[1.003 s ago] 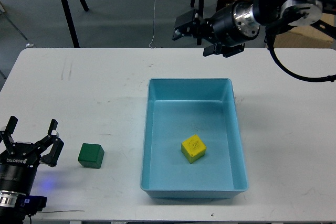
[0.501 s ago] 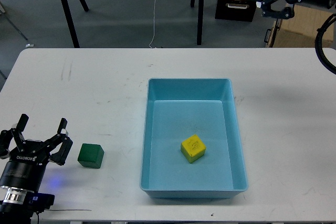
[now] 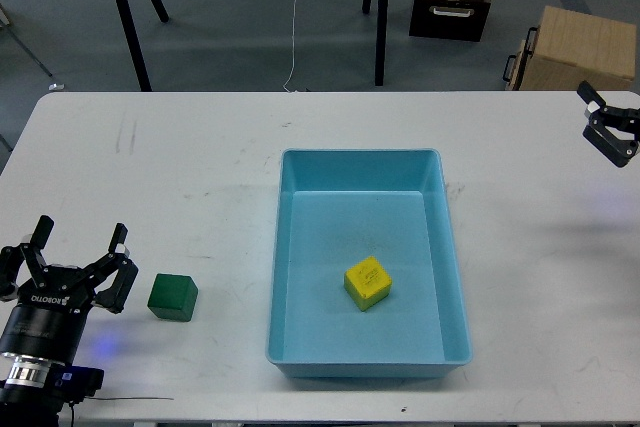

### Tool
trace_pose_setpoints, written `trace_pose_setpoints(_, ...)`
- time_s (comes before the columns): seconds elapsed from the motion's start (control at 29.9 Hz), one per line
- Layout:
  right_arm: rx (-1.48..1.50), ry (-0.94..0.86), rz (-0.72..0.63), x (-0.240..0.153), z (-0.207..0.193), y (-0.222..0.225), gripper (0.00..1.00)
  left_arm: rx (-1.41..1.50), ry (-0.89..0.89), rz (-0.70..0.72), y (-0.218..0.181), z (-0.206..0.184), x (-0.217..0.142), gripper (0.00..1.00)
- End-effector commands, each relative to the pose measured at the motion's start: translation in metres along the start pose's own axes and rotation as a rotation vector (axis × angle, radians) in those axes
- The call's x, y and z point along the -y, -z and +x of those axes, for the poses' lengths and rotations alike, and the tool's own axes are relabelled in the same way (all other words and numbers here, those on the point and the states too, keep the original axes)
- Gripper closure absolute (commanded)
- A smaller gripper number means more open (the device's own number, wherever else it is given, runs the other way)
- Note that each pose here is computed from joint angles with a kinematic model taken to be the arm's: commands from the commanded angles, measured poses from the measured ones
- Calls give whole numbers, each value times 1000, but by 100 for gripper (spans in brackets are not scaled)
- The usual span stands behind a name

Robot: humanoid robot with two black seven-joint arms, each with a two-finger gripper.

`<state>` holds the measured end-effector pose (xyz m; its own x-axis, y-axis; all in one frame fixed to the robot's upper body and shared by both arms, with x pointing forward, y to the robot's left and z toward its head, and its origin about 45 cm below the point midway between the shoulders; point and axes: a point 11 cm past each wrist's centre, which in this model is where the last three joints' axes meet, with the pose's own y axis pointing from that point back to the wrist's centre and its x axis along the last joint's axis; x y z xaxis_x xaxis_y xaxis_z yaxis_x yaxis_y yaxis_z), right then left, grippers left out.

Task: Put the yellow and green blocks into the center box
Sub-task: 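Open the right gripper and withdraw it up and back to rest, then swing the left gripper up and over the green cube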

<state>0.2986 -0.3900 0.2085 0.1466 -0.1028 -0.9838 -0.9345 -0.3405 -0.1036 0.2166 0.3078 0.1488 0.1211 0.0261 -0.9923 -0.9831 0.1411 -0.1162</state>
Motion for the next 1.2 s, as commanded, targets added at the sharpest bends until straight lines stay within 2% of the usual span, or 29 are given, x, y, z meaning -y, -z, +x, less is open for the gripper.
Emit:
trace_pose_setpoints(0.0,105,-24,28,-34,19,-31,0,1,3,-2,0,-1,0,0)
trace_pose_setpoints(0.27,204,-66,92,-74,37,-60,0,0,4,-4,-1,-1,0,0)
trace_pose_setpoints(0.57,187,-68,91,-74,35,-55,0,1,32,-2,-1,-8,6,0)
trace_pose_setpoints(1.0,118,-104,80,-84,29,-35,0,37,98,23,-13,-19,49,0)
trace_pose_setpoints(1.17,124,-97,88,-83,29,-36,0,62,174,30,-18,-47,55,0)
